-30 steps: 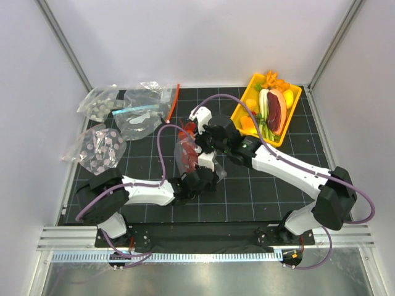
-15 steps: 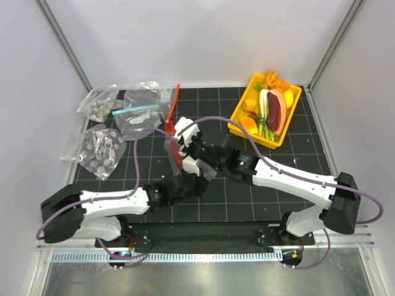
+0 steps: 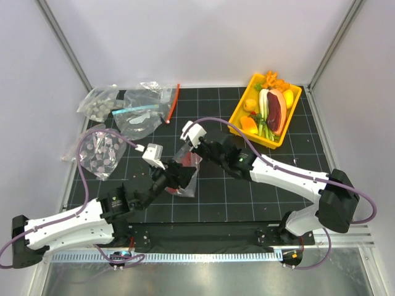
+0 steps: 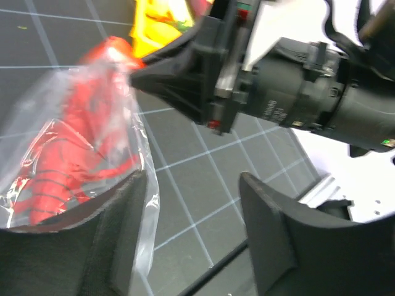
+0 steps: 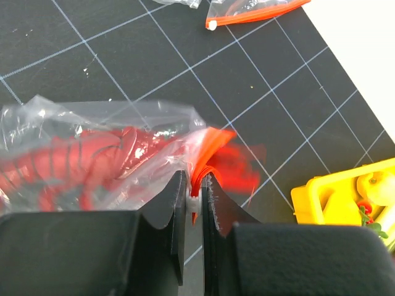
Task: Place the food in the zip-top bag and seal the zipper
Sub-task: Place the fake lobster in the zipper food storage bag.
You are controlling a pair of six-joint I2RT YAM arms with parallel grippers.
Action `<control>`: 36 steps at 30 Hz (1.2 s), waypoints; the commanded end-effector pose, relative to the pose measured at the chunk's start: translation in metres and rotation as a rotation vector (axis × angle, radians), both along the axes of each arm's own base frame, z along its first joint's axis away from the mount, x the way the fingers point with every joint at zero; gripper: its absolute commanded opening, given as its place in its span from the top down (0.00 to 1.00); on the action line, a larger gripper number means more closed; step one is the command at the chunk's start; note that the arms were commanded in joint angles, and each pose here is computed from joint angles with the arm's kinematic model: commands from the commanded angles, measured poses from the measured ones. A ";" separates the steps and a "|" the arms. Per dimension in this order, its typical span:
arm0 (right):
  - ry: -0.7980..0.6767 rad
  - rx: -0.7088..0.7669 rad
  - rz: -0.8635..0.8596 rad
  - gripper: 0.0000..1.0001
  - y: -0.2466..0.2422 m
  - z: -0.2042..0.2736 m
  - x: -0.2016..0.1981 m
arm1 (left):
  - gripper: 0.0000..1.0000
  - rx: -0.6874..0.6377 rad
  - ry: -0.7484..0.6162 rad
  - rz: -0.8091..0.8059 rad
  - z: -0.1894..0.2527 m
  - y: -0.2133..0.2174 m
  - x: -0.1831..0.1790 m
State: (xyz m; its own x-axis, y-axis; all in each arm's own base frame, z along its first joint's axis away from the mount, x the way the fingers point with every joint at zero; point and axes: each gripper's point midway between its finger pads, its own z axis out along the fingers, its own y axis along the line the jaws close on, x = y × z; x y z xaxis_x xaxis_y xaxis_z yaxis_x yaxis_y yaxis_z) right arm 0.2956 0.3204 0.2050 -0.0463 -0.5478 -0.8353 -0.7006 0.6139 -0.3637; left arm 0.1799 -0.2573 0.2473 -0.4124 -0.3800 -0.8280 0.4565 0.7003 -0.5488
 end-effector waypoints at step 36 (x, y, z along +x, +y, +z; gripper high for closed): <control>0.185 0.255 -0.098 0.99 -0.051 -0.049 -0.006 | 0.15 0.363 0.539 0.040 -0.120 -0.024 0.188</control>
State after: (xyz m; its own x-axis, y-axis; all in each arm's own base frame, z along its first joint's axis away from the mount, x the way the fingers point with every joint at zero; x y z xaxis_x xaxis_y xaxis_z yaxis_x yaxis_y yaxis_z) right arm 0.2837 0.2641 0.1375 -0.2743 -0.3934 -0.8775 -0.6851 0.7202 -0.1087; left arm 0.3707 -0.2724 0.1388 -0.7509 -0.1990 -0.6297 0.1268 0.8923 -0.4333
